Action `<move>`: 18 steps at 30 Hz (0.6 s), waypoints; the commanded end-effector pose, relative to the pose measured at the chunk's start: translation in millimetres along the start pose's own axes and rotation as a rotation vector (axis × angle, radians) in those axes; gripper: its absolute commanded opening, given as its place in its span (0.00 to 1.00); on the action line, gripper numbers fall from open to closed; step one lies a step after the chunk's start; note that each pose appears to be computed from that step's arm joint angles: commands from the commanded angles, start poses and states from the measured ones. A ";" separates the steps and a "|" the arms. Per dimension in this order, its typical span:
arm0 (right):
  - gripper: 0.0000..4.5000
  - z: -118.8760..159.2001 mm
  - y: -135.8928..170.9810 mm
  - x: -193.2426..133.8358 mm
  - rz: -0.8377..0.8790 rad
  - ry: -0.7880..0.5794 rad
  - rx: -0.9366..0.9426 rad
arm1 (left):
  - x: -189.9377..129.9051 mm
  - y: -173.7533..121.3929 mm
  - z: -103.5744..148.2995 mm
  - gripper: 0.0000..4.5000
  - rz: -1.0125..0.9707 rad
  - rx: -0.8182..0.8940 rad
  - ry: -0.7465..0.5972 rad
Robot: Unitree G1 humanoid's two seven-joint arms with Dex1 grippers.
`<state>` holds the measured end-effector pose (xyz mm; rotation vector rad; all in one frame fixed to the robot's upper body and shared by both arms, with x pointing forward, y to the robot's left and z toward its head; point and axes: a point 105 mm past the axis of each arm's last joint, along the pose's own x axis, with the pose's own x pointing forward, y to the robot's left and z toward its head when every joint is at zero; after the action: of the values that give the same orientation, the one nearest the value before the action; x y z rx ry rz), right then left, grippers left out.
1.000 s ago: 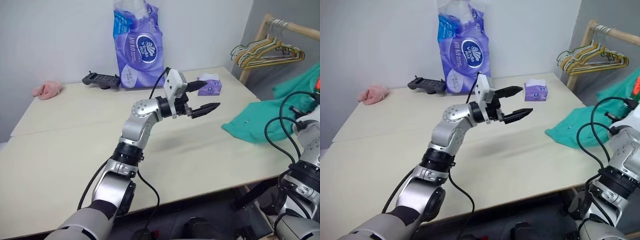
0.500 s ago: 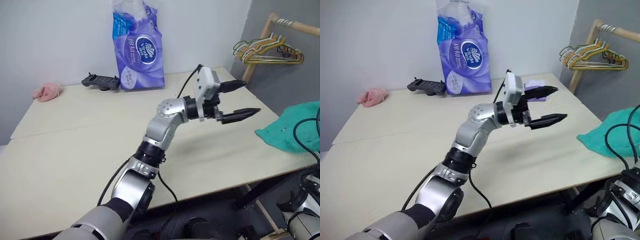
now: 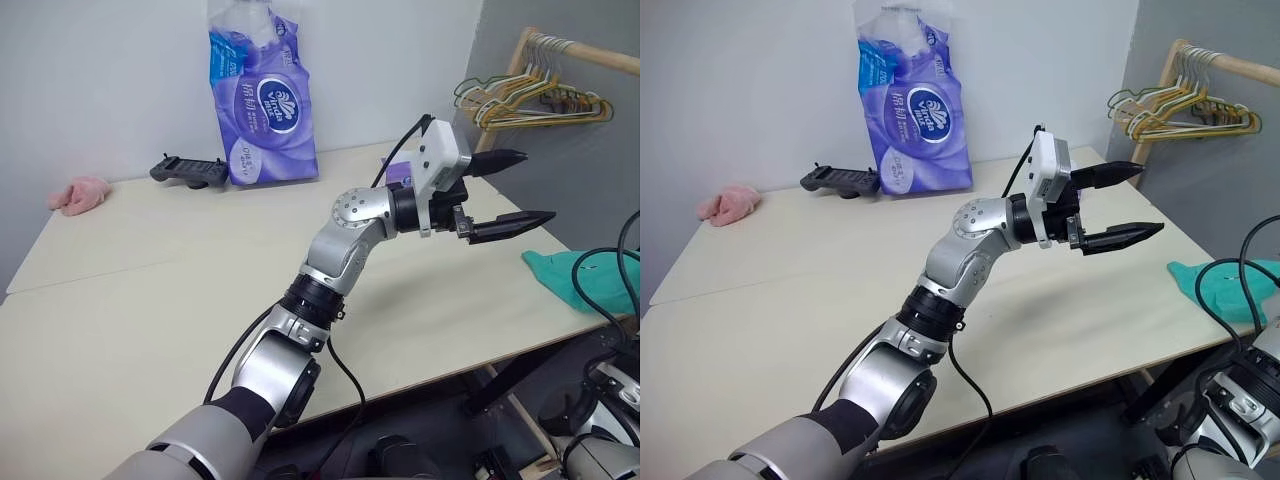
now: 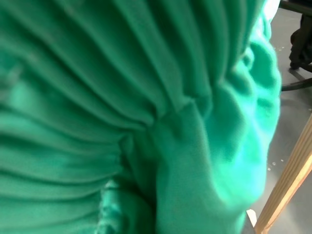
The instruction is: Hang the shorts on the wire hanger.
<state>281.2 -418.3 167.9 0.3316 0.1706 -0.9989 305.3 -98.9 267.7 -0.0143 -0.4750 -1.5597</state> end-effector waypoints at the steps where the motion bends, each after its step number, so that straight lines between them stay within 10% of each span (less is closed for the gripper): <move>1: 0.00 3.6 9.2 -6.7 0.037 -0.013 0.008 | 10.8 -2.1 19.2 1.00 -0.029 0.046 -0.056; 8: 0.00 -18.3 5.6 -12.2 0.006 0.062 0.016 | 12.9 -7.2 20.1 1.00 -0.055 0.040 -0.058; 18: 0.00 29.3 -39.0 19.4 -0.094 -0.020 -0.080 | 29.2 -20.1 23.2 1.00 -0.108 0.003 -0.093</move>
<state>256.3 -457.9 166.9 0.2818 0.2606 -1.0912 295.2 -104.1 272.8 -0.0070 -0.4898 -1.6255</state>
